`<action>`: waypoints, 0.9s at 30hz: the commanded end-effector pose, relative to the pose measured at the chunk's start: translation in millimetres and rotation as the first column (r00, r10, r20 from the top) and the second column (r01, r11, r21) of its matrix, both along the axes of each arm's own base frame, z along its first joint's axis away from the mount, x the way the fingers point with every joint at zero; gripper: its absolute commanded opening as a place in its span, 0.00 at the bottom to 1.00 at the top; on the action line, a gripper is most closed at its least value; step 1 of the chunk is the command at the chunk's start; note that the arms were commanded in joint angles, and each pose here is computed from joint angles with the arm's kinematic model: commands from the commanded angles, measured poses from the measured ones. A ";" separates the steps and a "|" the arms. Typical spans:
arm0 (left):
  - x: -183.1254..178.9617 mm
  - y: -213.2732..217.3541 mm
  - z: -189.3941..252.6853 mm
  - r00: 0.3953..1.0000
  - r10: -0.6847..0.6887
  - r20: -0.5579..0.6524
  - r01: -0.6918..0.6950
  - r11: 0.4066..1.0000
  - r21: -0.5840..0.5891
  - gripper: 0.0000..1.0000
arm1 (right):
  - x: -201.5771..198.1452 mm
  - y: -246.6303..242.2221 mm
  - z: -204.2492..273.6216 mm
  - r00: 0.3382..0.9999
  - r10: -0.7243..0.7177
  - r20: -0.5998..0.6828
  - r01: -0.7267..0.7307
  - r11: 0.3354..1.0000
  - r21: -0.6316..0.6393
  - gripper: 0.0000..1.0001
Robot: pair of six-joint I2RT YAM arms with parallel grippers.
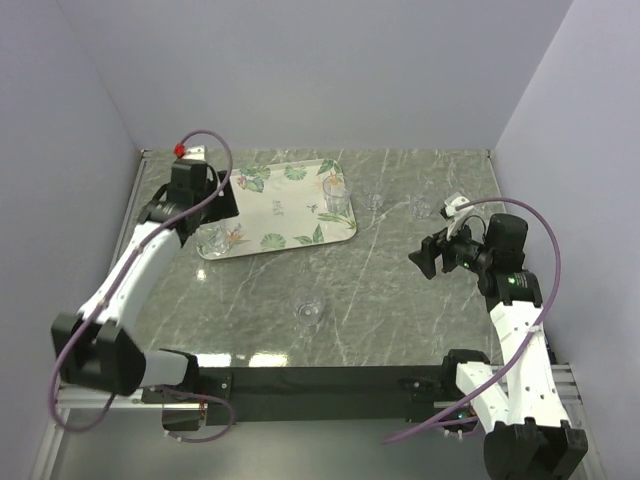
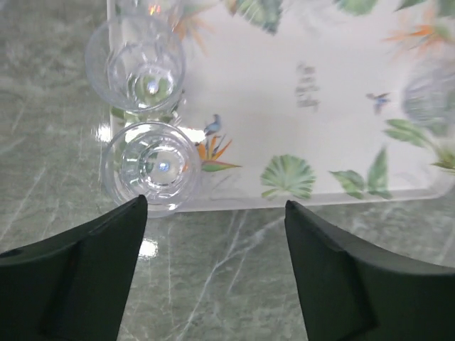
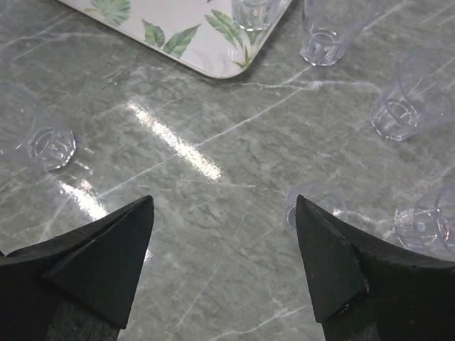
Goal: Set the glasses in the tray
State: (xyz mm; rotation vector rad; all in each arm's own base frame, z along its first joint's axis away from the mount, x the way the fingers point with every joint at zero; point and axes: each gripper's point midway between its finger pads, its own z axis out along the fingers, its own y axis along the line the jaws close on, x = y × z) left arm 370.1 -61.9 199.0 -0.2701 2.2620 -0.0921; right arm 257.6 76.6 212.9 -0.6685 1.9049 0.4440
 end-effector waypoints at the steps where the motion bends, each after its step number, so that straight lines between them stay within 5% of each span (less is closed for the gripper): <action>1: -22.3 -10.6 29.3 0.991 -0.088 0.099 0.094 0.994 -0.055 0.86 | -2.0 1.7 8.6 0.998 0.022 0.053 -0.023 1.000 0.003 0.87; 5: -44.2 -25.9 50.8 0.967 -0.161 0.195 0.188 0.974 -0.127 0.90 | -3.5 3.7 9.1 0.997 0.041 0.059 -0.041 0.999 0.004 0.87; 15: -95.6 -82.0 64.6 0.874 -0.356 0.330 0.464 0.813 -0.353 0.99 | -6.1 4.6 9.9 0.996 0.052 0.071 -0.053 0.999 0.005 0.87; 27: -113.8 -98.8 18.2 0.897 -0.371 0.241 0.443 0.753 -0.487 0.99 | -5.1 2.3 7.9 0.997 0.047 0.061 -0.048 0.999 0.009 0.87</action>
